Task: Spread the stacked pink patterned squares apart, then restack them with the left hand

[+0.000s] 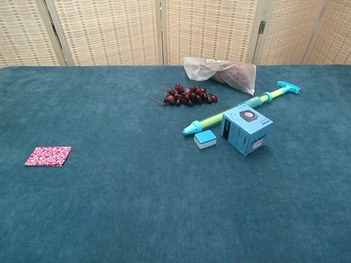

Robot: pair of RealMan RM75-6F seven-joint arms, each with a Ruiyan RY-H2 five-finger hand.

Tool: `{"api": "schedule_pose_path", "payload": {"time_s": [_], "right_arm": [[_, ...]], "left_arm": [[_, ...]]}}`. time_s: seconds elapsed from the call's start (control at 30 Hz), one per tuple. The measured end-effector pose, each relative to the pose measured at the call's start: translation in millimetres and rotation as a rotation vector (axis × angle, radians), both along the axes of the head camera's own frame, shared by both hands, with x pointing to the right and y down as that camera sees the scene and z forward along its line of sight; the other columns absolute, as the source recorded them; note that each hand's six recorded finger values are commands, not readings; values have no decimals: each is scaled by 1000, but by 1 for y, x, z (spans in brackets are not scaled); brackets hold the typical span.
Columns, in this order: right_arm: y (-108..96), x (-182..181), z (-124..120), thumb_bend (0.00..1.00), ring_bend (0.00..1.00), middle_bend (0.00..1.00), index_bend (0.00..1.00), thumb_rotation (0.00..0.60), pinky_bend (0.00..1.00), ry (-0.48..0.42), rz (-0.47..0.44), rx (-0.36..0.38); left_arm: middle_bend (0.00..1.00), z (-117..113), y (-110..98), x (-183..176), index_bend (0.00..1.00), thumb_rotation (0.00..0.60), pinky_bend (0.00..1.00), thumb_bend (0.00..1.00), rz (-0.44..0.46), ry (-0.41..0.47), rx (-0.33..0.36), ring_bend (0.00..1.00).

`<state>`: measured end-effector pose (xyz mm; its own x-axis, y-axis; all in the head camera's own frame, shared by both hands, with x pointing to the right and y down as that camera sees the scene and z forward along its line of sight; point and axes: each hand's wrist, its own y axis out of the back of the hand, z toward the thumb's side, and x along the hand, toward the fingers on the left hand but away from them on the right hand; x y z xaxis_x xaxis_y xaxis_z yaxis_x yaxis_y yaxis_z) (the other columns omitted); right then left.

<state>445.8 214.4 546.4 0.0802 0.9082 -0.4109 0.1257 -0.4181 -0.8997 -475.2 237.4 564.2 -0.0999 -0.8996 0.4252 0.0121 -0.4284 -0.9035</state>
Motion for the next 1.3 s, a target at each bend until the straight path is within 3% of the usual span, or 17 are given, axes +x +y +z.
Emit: {"api": "schedule_pose_path", "payload": {"time_s": [0.33,0.43,0.63,0.77,0.87,1.07,1.3], "right_arm": [[1,3,-3,283,223,322,328,600,301,-16,7,8],[0,4,-6,283,223,322,328,600,302,-16,9,20],[-4,5,-11,283,223,322,328,600,301,-11,9,39],[-5,4,-11,282,223,322,328,600,301,-13,8,36],[-5,4,-11,283,223,322,328,600,301,-11,5,33],[-7,1,-10,283,234,326,328,600,301,-11,-6,30],[-7,-3,-9,283,239,331,328,600,301,-14,-15,28]], "left_arm": [[94,-3,0,1,199,600,146,271,4,5,7,48],[130,-4,0,3,209,600,159,271,11,11,7,92],[369,-2,-8,14,279,600,445,291,54,61,19,363],[579,7,-13,25,289,600,697,377,92,94,-13,537],[746,17,-20,36,300,600,832,452,130,133,-46,693],[958,42,-34,63,320,600,991,564,221,206,-120,897],[1000,82,-43,92,305,600,1000,641,296,255,-234,977]]}}
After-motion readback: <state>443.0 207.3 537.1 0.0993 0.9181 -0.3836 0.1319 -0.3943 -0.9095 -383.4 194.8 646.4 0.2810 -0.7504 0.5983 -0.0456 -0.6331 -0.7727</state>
